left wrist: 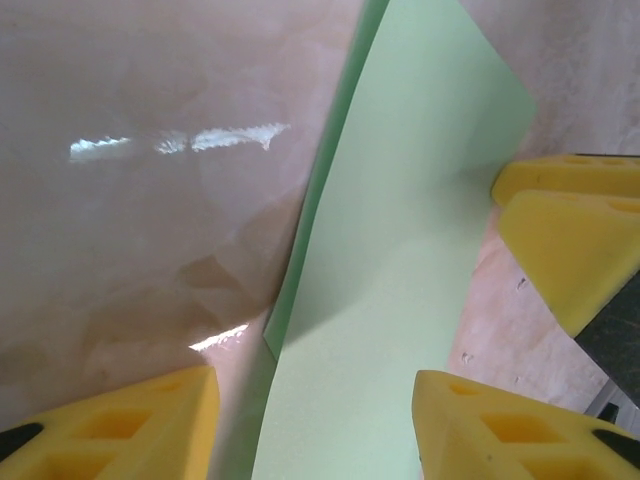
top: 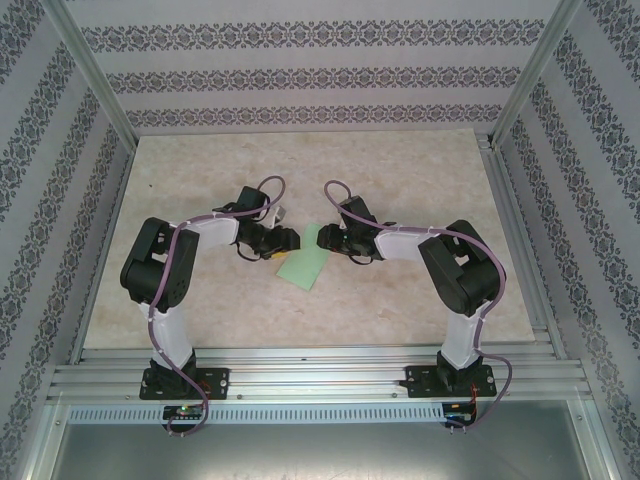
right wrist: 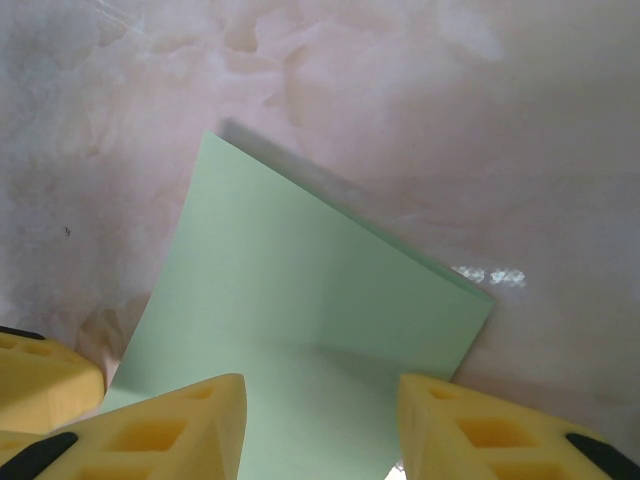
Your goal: Fold a paper plane with a square sheet of paper (fold left side to right side)
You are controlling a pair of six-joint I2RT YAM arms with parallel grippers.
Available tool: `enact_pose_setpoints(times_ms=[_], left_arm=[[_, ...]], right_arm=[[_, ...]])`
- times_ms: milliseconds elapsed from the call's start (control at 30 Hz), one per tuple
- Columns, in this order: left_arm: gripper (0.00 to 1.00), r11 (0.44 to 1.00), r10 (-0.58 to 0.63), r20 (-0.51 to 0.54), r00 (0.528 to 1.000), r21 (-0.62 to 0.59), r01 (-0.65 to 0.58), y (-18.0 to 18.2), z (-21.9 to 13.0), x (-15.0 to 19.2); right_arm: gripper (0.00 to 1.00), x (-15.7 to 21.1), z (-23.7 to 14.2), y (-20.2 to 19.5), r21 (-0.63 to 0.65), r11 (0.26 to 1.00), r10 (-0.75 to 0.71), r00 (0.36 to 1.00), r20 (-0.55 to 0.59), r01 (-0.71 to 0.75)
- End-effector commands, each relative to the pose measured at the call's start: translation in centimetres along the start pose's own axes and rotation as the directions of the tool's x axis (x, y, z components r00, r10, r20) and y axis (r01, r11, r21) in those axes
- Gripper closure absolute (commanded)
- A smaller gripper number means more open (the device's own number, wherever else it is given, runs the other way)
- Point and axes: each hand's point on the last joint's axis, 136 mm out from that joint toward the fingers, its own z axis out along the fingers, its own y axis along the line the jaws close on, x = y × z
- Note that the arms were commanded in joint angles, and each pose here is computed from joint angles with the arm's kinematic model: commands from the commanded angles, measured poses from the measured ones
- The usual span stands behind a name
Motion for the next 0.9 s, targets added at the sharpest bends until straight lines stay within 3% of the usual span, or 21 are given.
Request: enact_pose_setpoints(times_ms=[0, 133, 400, 600, 867], left_arm=[[0.47, 0.998, 0.038, -0.044, 0.998, 0.046, -0.036, -1.4, 0.1, 1.5], [0.49, 0.998, 0.047, -0.048, 0.998, 0.049, -0.044, -1.8, -0.1, 1.7], [0.74, 0.996, 0.048, -0.021, 0.999, 0.074, -0.047, -2.7, -0.7, 1.4], [0.87, 0.995, 0.035, 0.008, 0.999, 0.089, -0.036, -3.6, -1.4, 1.3], [0.93, 0.995, 0.002, 0.009, 1.000, 0.103, -0.003, -4.3, -1.5, 1.8]], right_arm=[[0.56, -0.2, 0.2, 0.1, -0.006, 1.000, -0.014, 1.000, -0.004, 0.014], [0.56, -0.2, 0.2, 0.2, -0.007, 1.000, -0.014, 1.000, -0.005, 0.014], [0.56, -1.4, -1.4, 0.9, -0.021, 0.999, -0.043, 0.998, 0.048, 0.044], [0.52, -1.6, -5.9, 3.0, -0.051, 0.979, -0.187, 0.971, 0.150, 0.197], [0.40, 4.4, -9.1, 6.0, -0.039, 0.880, -0.456, 0.865, 0.210, 0.473]])
